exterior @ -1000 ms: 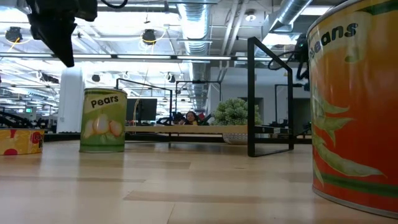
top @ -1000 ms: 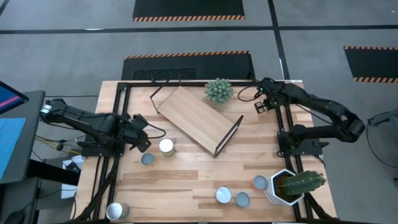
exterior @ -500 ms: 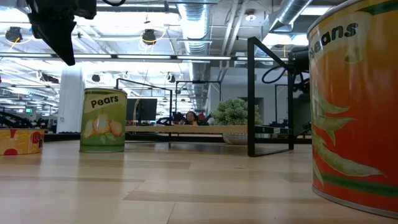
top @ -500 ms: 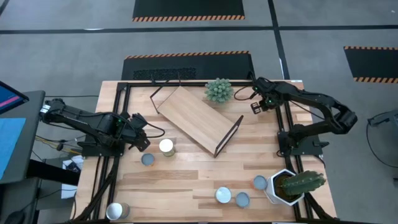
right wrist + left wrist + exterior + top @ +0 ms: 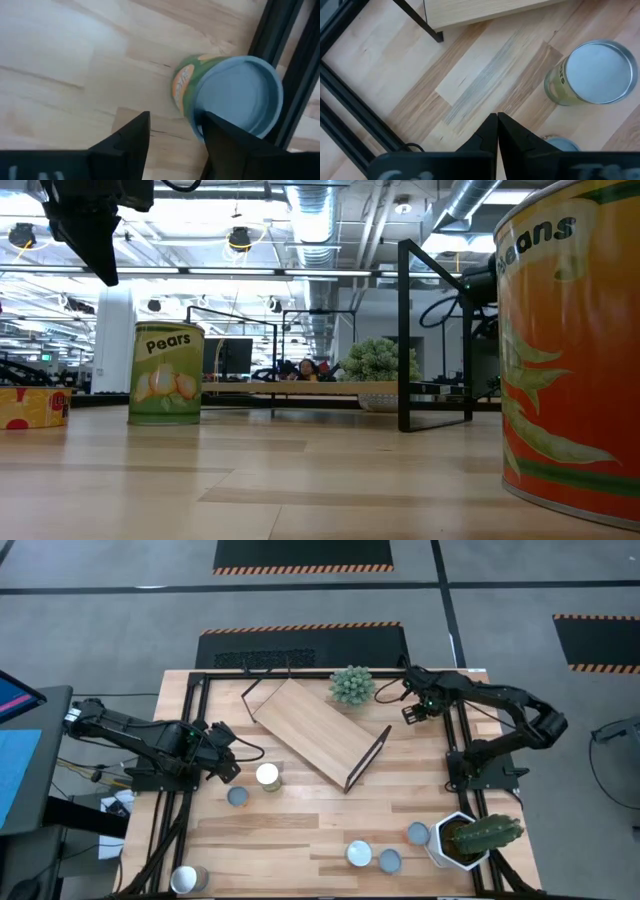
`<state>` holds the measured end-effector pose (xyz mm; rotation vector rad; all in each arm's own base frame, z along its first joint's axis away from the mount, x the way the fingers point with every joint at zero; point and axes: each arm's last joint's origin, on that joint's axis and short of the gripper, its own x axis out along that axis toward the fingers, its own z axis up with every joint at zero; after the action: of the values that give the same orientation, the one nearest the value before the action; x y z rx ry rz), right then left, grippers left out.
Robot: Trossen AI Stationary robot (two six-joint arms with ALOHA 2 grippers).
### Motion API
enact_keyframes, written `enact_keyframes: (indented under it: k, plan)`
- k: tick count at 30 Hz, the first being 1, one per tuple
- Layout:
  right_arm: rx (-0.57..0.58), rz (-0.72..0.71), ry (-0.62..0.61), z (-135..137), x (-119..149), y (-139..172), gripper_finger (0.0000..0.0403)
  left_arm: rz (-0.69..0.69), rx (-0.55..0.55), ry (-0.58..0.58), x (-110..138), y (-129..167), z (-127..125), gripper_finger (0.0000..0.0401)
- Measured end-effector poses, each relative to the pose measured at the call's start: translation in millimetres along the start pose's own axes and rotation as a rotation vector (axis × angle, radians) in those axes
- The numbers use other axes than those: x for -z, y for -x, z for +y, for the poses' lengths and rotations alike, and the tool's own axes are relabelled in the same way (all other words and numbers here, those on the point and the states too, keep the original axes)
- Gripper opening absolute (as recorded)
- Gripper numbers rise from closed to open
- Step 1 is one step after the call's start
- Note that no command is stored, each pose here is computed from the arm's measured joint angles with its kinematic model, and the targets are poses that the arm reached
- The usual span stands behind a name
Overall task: Pick and place cans onto a shelf
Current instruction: Put the canned sliced peaches on the shelf
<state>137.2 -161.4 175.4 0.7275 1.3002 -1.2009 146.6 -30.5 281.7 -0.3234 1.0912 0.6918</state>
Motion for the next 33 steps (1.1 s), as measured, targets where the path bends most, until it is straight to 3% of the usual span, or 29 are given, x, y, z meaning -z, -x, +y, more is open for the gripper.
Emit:
enact_keyframes:
  k: [7, 15, 22, 26, 33]
  plan:
    - [0.042, 0.02, 0.005, 3, -2, -7, 0.016, -0.001, 0.002, 0.001, 0, 0, 0, 0.0]
    - [-0.009, 0.003, 0.018, -1, 4, 6, 0.0016, -0.01, -0.005, 0.002, 0, 0, 0, 0.0]
    - [-0.066, -0.11, 0.043, -6, 10, 68, 0.0006, -0.038, -0.026, 0.002, -1, 0, 1, 0.0]
    - [-0.197, -0.31, 0.011, -8, 12, 121, 0.0004, -0.04, -0.026, 0.004, -1, 0, 1, 0.0]
    - [-0.581, -0.695, 0.034, 15, 5, 185, 0.0003, -0.077, -0.041, 0.01, -3, 0, 0, 0.0]
